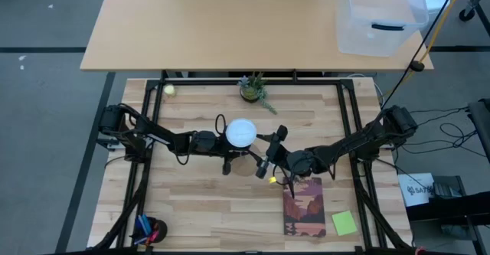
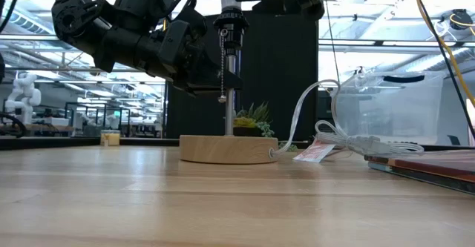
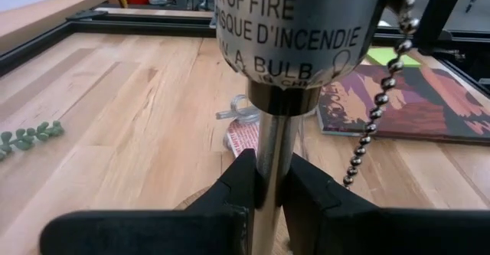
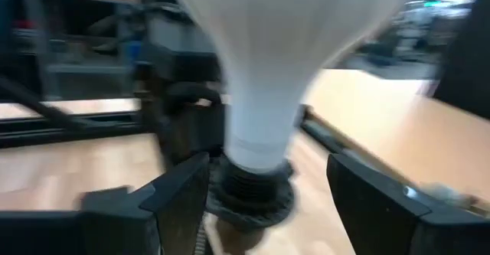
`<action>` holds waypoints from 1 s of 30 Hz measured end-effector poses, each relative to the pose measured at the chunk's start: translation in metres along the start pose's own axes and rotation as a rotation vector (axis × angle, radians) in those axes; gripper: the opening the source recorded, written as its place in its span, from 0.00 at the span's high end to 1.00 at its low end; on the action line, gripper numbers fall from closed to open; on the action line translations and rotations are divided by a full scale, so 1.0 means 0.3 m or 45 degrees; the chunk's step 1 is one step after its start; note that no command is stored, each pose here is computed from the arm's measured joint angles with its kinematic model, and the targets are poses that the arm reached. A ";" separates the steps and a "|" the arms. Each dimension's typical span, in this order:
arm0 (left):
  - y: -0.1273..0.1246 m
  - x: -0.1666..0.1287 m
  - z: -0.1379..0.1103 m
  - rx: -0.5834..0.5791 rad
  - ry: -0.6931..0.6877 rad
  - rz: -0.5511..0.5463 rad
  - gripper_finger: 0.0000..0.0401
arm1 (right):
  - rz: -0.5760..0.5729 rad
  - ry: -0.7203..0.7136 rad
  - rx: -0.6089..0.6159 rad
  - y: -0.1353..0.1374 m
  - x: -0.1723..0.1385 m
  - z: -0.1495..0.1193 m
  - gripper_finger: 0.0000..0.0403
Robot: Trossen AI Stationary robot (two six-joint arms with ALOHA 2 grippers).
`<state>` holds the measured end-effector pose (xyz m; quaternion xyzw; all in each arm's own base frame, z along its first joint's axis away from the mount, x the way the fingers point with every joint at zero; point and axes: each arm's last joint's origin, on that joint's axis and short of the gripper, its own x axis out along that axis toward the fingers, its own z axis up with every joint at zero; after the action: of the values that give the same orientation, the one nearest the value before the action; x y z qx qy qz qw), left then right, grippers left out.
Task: Screw lightbulb
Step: Remove the white lightbulb from the silver lamp
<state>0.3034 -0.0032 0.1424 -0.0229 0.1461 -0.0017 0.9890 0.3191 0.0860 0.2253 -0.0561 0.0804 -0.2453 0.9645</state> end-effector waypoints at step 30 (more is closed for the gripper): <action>0.011 0.000 0.000 -0.072 -0.009 0.121 0.89 | -0.042 -0.143 0.075 -0.017 0.134 0.056 0.36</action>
<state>0.3033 0.0001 0.1424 -0.0438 0.1437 0.0495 0.9874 0.3547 0.0634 0.2373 -0.0429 0.0179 -0.2599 0.9645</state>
